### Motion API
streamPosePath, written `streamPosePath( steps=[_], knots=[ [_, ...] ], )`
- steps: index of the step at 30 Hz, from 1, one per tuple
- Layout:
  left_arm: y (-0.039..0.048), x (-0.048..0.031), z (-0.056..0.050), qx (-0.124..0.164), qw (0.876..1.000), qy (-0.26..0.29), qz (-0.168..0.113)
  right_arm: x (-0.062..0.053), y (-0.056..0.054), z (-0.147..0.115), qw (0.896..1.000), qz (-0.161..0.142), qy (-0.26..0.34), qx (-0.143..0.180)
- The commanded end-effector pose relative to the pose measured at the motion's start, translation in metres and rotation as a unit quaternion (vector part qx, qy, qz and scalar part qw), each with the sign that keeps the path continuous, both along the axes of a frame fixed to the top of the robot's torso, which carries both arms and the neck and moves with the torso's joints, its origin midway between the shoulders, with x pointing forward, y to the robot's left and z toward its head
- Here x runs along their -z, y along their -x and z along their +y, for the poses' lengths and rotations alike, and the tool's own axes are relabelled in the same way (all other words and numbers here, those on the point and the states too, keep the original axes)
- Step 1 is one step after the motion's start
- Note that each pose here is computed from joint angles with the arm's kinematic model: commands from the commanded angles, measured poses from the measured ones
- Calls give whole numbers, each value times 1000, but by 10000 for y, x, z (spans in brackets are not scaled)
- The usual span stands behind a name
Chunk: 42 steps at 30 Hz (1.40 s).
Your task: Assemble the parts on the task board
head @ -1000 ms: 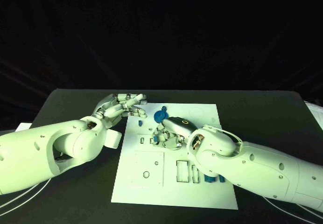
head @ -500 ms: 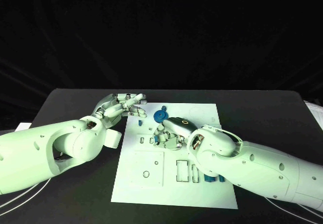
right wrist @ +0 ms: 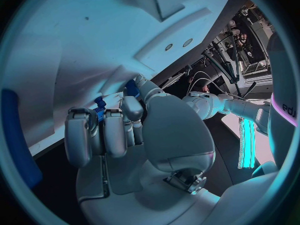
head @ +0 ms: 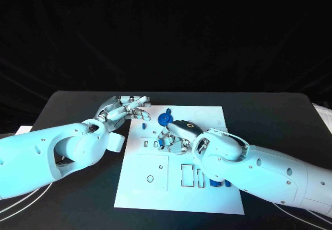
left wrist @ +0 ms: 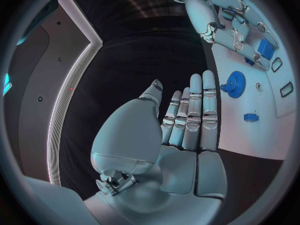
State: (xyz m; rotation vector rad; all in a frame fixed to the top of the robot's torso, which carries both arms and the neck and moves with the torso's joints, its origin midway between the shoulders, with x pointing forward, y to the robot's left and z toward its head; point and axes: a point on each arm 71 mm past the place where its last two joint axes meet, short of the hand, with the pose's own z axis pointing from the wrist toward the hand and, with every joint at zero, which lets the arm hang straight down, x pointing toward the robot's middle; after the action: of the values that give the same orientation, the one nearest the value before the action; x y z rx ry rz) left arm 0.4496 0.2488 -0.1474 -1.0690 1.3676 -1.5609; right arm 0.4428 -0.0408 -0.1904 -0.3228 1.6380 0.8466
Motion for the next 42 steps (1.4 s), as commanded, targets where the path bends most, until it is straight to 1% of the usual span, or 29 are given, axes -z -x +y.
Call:
streamPosePath(
  steps=[1, 8, 14, 17, 19, 21, 24, 28, 30, 32, 33, 36, 39, 41, 42],
  knots=[
    [4, -11, -21, 11, 1000, 7, -4, 62, -10, -36, 1000, 4, 11, 14],
    [3, -9, -23, 12, 1000, 7, -3, 29, 1, -27, 1000, -7, -10, 12],
    [0, -6, -21, 13, 1000, 6, -2, -22, 44, -21, 999, -27, -41, 3],
    [-3, -4, -17, 12, 1000, 6, -1, -54, 73, -24, 998, -34, -59, -8],
    [-5, -2, -13, 11, 1000, 5, 0, -82, 97, -31, 996, -35, -74, -20],
    [-8, 4, -6, 9, 1000, 2, 3, -110, 116, -45, 995, -32, -88, -36],
    [-12, 14, 12, 7, 1000, -14, 3, -165, 144, -75, 992, -16, -106, -68],
    [-33, 40, 56, 2, 999, -49, 5, -289, 182, -140, 986, -4, -133, -99],
    [-58, 68, 99, -3, 997, -77, 10, -386, 185, -205, 983, 1, -148, -108],
    [-79, 96, 132, -6, 995, -99, 18, -456, 169, -281, 981, 9, -159, -109],
    [-87, 118, 148, -3, 993, -111, 27, -490, 155, -334, 981, 17, -164, -107],
    [-99, 187, 191, 12, 986, -159, 55, -575, 91, -524, 977, 53, -182, -93],
    [-81, 278, 210, 54, 967, -228, 99, -657, 0, -763, 970, 98, -215, -64],
    [-79, 305, 209, 87, 944, -292, 123, -709, -58, -944, 962, 122, -242, -40],
    [-86, 304, 207, 97, 931, -327, 132, -730, -83, -1033, 958, 132, -254, -29]
  ],
)
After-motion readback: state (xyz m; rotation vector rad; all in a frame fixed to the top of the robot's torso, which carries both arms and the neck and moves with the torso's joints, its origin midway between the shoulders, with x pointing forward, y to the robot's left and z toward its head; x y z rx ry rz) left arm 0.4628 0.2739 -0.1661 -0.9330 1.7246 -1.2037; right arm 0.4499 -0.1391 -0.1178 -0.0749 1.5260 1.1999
